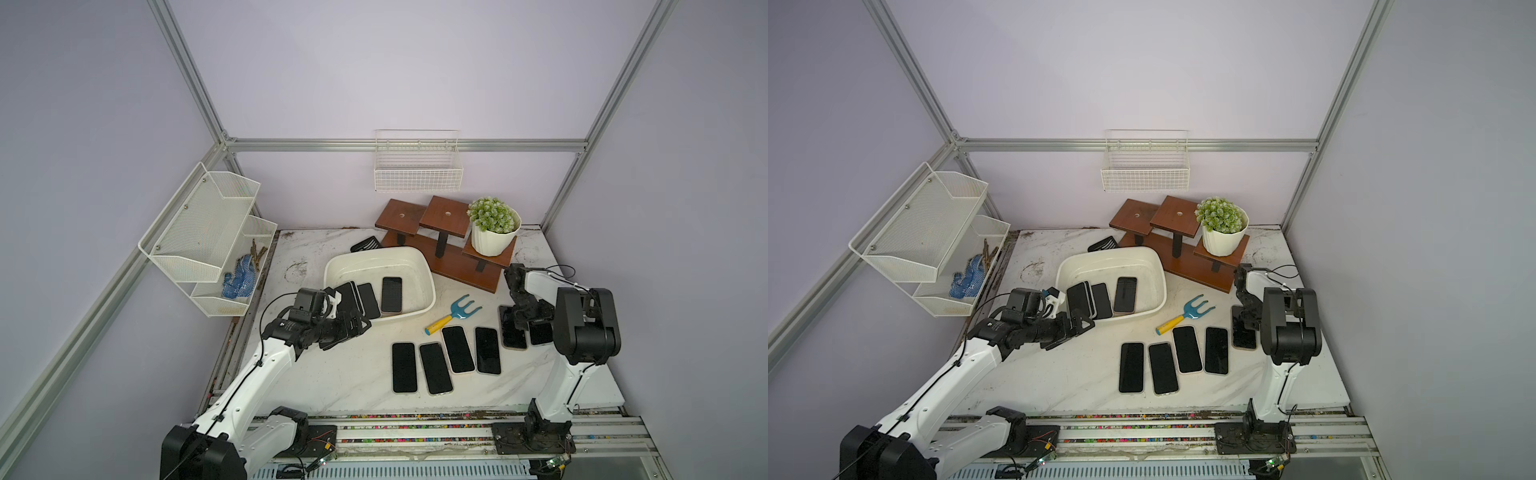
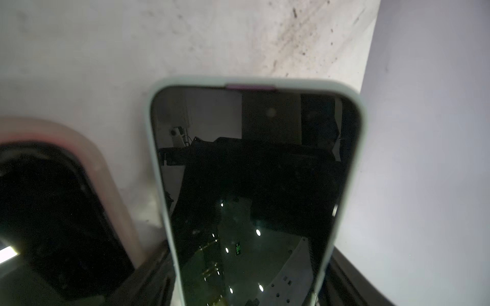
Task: Take the phone out of the storage box
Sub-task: Place the phone at the center of the board.
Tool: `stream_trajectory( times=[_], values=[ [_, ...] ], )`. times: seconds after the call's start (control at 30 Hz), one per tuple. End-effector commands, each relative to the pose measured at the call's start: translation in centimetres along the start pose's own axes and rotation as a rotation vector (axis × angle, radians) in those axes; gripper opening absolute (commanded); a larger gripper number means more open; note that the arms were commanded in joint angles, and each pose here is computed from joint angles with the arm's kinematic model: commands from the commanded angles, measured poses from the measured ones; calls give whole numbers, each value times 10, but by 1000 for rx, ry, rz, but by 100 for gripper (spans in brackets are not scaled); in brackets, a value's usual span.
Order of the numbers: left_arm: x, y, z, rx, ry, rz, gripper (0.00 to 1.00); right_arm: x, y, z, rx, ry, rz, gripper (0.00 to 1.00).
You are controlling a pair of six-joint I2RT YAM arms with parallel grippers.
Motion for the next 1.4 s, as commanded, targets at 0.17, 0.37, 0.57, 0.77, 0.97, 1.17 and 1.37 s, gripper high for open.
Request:
stream_trajectory(
  times=[0.17,0.37,0.57,0.77,0.97,1.17,1.37],
  values=[
    [-3,6,4,19,-18,-6,100,-40,114,-6,463,158,140,62],
    [-3,6,5,20,-19,0,100,-46,118,-7,479,191,143,73],
    [-4,5,9,26,-26,0,100,-48,117,-9,466,210,136,87],
    [-4,5,12,30,-30,-3,100,-46,115,-10,447,219,126,98],
    [-2,4,14,36,-36,-8,100,-33,108,6,467,177,102,99],
    [2,3,16,43,-53,-9,100,-17,81,36,453,65,44,99],
    [13,-1,20,50,-74,-14,100,-12,37,65,362,-55,-46,100]
  ],
)
Point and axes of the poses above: each gripper's point midway between its finger pads, its own z axis back along the fingers, its own y axis along the line the jaws close on, x = y × z, the point moved 1 cm from there along z, back along the fingers, and after that the axes turned 9 degrees about -z, right-handed, at the moved point
